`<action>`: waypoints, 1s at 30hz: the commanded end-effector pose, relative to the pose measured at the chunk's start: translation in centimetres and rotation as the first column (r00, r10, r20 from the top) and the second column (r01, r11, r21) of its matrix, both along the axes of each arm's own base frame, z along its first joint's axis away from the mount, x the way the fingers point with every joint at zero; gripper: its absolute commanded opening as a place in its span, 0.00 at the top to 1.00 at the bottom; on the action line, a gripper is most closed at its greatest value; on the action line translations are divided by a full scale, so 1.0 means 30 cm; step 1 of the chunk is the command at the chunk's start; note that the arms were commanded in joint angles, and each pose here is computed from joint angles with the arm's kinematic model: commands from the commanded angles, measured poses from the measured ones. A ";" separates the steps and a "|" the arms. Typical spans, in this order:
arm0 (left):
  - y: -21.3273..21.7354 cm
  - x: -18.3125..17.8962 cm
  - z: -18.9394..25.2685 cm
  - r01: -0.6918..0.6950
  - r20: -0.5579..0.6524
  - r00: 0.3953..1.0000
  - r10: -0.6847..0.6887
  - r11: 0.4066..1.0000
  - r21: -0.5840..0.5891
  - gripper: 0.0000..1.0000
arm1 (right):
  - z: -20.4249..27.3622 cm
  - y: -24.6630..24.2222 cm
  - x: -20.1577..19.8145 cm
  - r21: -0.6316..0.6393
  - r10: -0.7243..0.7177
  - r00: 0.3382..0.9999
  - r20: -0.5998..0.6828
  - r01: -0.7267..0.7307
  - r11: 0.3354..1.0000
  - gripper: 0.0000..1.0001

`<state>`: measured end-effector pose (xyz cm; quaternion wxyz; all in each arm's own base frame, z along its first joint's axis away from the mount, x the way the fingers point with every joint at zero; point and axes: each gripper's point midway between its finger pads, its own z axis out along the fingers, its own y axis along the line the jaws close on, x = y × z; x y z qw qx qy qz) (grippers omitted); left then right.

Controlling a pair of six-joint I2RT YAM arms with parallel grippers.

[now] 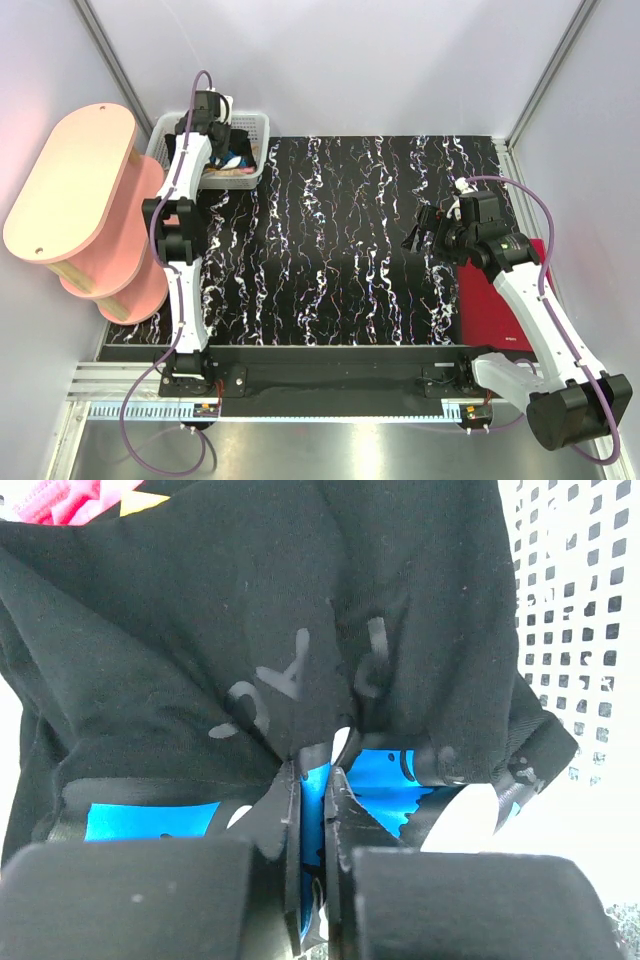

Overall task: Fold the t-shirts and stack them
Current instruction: Grab the tshirt from the pile, then move the tshirt to the center of the board

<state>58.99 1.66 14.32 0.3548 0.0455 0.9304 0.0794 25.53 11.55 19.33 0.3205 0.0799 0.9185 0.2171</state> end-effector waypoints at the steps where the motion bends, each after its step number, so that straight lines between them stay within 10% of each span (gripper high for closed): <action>1: 0.038 -0.028 0.100 -0.027 0.038 0.999 0.026 1.000 0.016 1.00 | 0.042 0.001 -0.009 -0.003 0.020 0.999 0.044 -0.020 1.000 0.04; 7: -0.007 -0.061 0.539 0.003 0.303 0.953 0.017 0.998 -0.064 1.00 | 0.074 0.006 -0.026 0.014 0.031 0.997 0.075 -0.032 0.999 0.05; 15: -0.197 -0.500 1.356 0.235 0.776 0.625 -0.088 0.969 -0.080 1.00 | 0.086 0.007 -0.052 0.032 0.035 0.994 0.101 -0.038 0.999 0.08; 18: -0.317 -0.666 1.450 0.340 0.815 0.554 -0.171 0.940 -0.034 1.00 | 0.094 0.001 -0.063 0.038 0.020 0.993 0.114 -0.024 0.999 0.09; 30: -0.813 -0.933 1.094 0.715 0.585 0.595 -0.551 0.695 -0.072 1.00 | 0.190 -0.017 -0.072 0.071 -0.037 0.980 0.198 0.024 0.997 0.14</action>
